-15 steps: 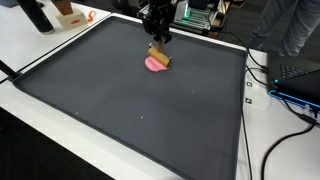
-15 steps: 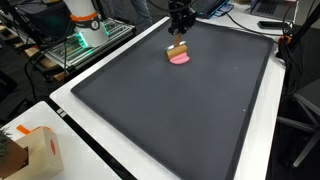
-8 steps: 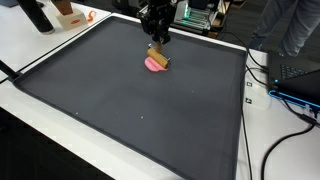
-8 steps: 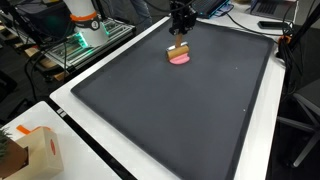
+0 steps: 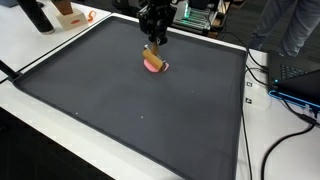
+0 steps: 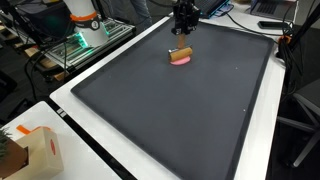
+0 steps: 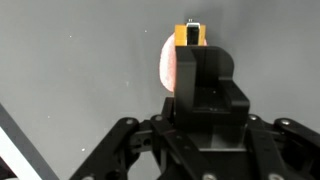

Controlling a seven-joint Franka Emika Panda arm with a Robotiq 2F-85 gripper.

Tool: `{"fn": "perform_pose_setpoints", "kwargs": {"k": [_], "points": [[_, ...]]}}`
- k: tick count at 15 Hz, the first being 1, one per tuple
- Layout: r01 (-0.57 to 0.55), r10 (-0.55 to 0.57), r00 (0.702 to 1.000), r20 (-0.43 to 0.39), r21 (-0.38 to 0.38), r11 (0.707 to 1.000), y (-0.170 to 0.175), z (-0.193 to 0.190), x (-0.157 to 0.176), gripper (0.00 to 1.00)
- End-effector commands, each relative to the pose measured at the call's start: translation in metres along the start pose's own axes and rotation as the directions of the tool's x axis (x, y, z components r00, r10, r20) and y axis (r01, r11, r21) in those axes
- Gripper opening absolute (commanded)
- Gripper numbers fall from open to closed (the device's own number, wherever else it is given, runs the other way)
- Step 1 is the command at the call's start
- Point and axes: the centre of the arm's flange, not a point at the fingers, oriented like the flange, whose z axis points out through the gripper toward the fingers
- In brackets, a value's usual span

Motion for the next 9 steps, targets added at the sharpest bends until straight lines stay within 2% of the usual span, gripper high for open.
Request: {"fn": "perform_pose_setpoints", "kwargs": {"k": [1, 9], "points": [[-0.011, 0.012, 1.000, 0.023, -0.045, 0.999, 0.0170, 0.0409, -0.0043, 0.24], [-0.007, 0.008, 1.000, 0.008, -0.025, 1.000, 0.0257, 0.0464, -0.0047, 0.24]]}}
